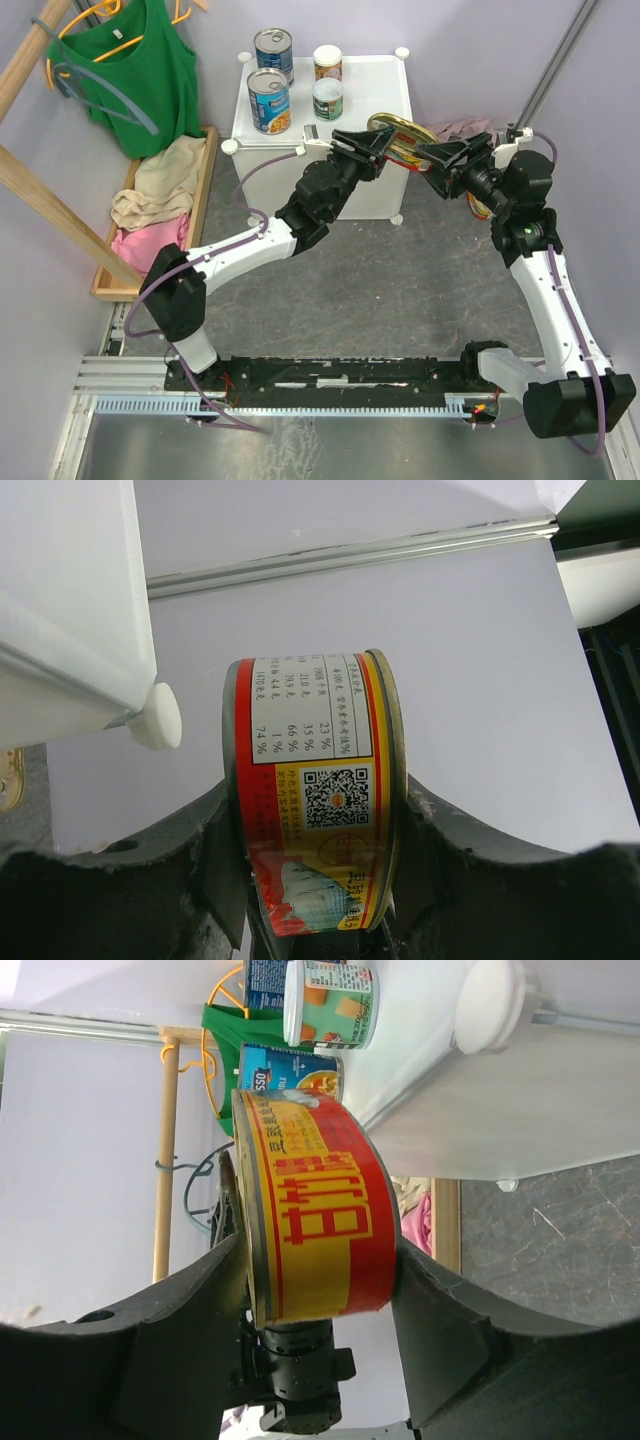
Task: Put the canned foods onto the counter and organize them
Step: Adjust the canned food.
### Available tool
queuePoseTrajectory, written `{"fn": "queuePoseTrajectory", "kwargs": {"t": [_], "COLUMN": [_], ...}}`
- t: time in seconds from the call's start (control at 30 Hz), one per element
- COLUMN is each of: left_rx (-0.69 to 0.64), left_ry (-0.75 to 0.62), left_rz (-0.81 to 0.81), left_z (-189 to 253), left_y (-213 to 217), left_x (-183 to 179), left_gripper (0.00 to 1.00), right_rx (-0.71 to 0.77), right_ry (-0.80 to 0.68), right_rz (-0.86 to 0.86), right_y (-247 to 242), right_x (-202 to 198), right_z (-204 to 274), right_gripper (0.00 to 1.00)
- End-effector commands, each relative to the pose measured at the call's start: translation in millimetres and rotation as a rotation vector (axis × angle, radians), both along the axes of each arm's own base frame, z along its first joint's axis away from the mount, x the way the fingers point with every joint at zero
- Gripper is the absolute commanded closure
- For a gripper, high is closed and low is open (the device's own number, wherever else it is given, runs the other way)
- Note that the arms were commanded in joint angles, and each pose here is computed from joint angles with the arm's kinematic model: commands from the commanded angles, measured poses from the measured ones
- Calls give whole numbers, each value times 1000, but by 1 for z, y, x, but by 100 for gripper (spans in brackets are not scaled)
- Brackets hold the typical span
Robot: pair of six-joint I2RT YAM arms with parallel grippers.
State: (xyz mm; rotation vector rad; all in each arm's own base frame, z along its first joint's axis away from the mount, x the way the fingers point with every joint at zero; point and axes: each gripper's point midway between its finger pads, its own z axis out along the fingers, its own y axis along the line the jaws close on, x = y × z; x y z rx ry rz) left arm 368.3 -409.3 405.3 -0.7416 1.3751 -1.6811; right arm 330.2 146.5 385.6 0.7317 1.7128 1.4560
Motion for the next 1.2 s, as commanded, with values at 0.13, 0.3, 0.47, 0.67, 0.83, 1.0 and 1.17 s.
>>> {"fn": "queuePoseTrajectory", "kwargs": {"t": [0.13, 0.3, 0.47, 0.67, 0.83, 1.0, 1.17], "left_rx": [-159, -153, -143, -147, -142, -145, -135], "left_ry": [-103, -99, -92, -94, -100, -103, -101], "left_rz": [-18, -20, -9, -6, 0, 5, 9], "left_z": [57, 53, 48, 44, 44, 43, 42], "left_y": [7, 6, 10, 14, 19, 25, 30], "left_x": [-15, -15, -15, -17, -20, -22, -23], "left_gripper": [97, 97, 89, 71, 57, 48, 44], "right_rx": [15, 31, 64, 87, 106, 141, 150], "right_ry": [-98, -93, -91, -126, -149, -172, -182], "right_rz": [2, 7, 10, 14, 14, 11, 12], "right_y": [3, 4, 5, 6, 6, 5, 5], "right_x": [9, 14, 19, 19, 21, 24, 27], "right_z": [19, 15, 13, 25, 34, 41, 44], "right_gripper": [46, 58, 66, 70, 74, 78, 85]}}
